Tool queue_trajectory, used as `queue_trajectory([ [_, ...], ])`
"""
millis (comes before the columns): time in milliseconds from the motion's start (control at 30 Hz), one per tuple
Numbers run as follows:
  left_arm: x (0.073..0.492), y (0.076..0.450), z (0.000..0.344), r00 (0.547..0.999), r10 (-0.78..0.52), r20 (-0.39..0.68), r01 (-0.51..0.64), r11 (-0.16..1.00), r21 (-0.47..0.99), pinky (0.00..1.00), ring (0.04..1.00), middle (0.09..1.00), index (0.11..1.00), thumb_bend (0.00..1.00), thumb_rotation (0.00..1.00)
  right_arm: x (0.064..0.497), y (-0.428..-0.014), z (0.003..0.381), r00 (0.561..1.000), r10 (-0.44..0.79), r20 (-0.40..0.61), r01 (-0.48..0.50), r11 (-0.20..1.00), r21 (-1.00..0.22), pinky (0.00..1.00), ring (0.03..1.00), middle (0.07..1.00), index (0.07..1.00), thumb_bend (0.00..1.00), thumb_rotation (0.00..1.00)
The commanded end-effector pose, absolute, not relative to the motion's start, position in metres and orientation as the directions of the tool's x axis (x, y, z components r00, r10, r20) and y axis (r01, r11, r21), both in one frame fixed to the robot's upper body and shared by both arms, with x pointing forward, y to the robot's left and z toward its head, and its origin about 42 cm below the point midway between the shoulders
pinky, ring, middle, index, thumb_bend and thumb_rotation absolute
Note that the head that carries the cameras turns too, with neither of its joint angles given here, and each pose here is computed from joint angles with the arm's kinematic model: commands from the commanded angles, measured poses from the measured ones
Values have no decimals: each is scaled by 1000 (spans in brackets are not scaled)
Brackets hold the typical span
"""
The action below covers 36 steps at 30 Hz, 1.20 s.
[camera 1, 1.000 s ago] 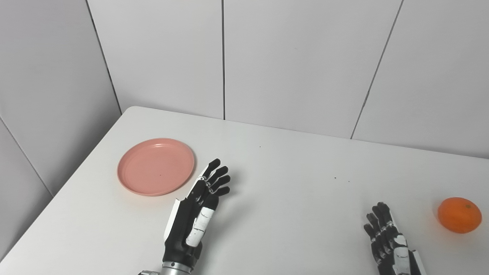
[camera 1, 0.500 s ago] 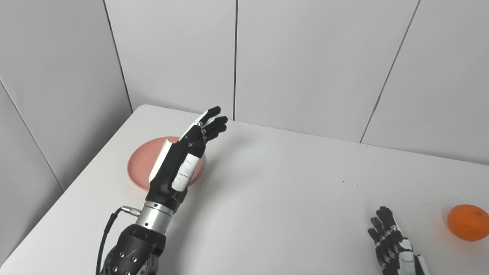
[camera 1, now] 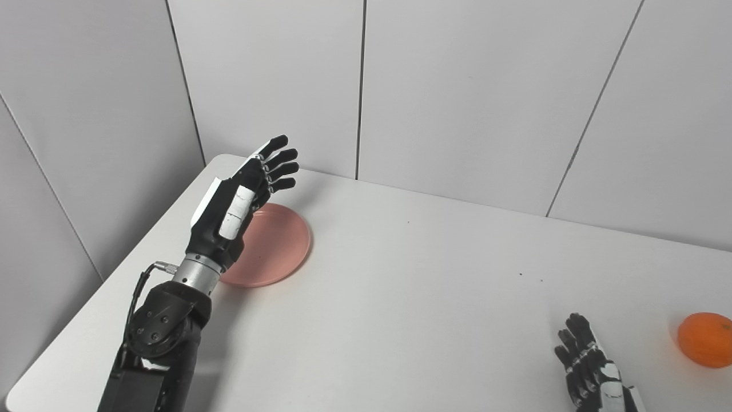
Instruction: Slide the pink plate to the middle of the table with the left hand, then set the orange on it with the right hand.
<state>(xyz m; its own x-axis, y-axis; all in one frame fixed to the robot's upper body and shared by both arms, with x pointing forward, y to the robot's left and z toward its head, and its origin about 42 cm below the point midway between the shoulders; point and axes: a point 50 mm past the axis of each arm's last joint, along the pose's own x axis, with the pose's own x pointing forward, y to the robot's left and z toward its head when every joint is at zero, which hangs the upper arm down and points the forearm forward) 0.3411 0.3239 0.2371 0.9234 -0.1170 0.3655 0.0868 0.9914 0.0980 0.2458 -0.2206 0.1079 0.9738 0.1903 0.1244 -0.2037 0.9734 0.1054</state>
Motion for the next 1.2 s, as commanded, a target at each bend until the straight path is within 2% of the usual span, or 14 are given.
queue_trajectory([
  [0, 352, 332, 259, 882, -133, 451, 94, 990, 108, 807, 834, 860, 859, 1000, 907, 230, -230, 77, 984, 175, 28, -177, 977, 117, 1000, 988, 982, 952, 726, 1000],
  [233, 370, 357, 261, 892, -105, 441, 86, 994, 63, 779, 838, 885, 897, 991, 885, 230, -232, 76, 985, 173, 26, -175, 978, 112, 1000, 985, 976, 947, 724, 1000],
  [400, 379, 379, 263, 893, -74, 445, 66, 997, 32, 799, 871, 889, 911, 1000, 874, 230, -232, 76, 984, 177, 24, -178, 977, 113, 1000, 988, 977, 949, 725, 1000],
  [800, 392, 413, 261, 910, -1, 415, -15, 999, 35, 787, 861, 908, 957, 1000, 864, 229, -234, 75, 984, 179, 19, -180, 977, 110, 1000, 987, 973, 948, 736, 1000],
  [1167, 398, 440, 243, 928, 66, 367, -89, 995, 47, 795, 856, 905, 929, 1000, 839, 228, -237, 74, 985, 171, 16, -172, 979, 110, 1000, 982, 971, 958, 742, 1000],
])
